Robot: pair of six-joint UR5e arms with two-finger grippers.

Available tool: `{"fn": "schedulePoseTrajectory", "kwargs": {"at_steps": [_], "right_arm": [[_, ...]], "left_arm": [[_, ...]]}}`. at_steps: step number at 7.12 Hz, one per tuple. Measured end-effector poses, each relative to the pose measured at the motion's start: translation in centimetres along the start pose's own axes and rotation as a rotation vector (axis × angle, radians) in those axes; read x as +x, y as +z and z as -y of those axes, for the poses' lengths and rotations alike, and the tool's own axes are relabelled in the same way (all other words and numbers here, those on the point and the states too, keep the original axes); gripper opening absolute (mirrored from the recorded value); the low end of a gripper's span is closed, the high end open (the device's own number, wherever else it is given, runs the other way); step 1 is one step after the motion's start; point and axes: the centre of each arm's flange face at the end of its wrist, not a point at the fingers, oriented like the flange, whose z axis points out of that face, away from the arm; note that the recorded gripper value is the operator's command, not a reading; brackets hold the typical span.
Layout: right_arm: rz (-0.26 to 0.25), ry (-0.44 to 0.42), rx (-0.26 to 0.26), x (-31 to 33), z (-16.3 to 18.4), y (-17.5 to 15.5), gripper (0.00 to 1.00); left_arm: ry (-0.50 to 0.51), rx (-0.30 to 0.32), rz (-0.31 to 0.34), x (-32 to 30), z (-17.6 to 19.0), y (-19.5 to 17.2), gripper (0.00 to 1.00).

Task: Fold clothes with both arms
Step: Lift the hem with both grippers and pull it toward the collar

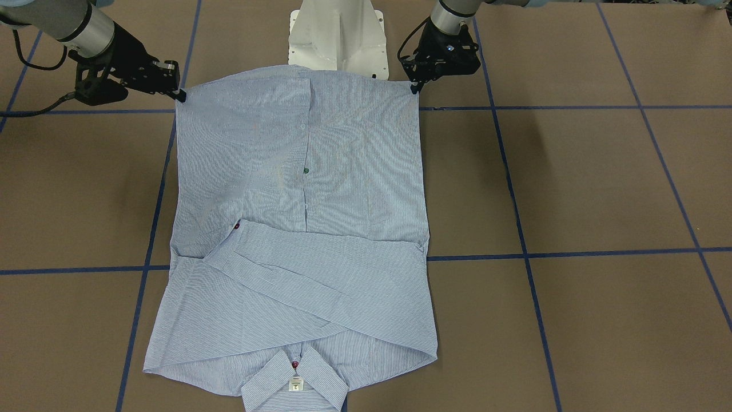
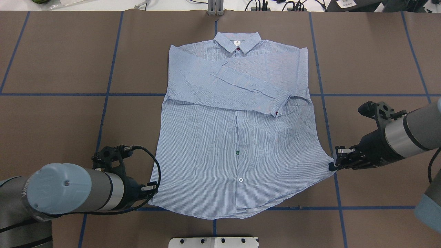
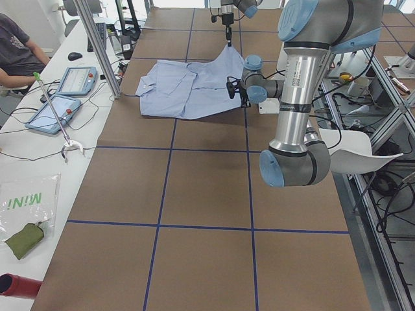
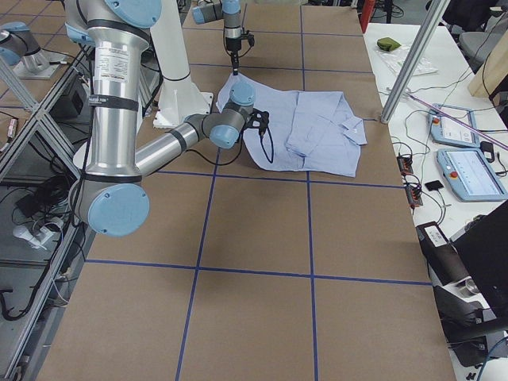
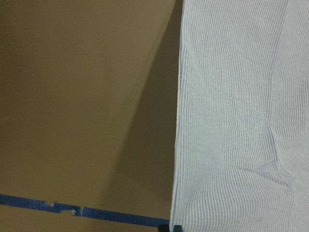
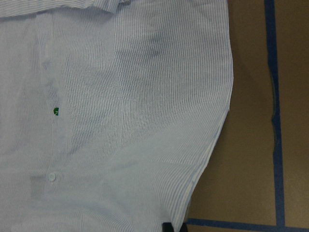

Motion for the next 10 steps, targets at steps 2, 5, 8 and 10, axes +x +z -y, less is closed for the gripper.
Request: {"fn": "schedulePoseTrajectory", "kwargs": {"at_steps": [2, 5, 8, 10], "right_arm": [[-0.008, 0.009, 0.002, 0.4, 0.3, 0.2, 0.0], [-0.018, 0.022, 0.004, 1.0, 0.8, 0.5, 0.0], [0.009, 0.008, 0.022, 0.7, 1.2, -0.4, 0.0], [0.041, -0.011, 0.048, 0.5, 1.3, -1.7, 0.0]], "left_arm": [[0.001, 0.002, 0.006, -0.1, 0.2, 0.3, 0.0], [-0.003, 0.008, 0.003, 0.0, 0.6, 0.2, 0.0], [-0.002, 0.011, -0.005, 0.2, 0.7, 0.1, 0.0], [0.002, 0.015, -0.015, 0.4, 0.8, -0.4, 0.0]]}}
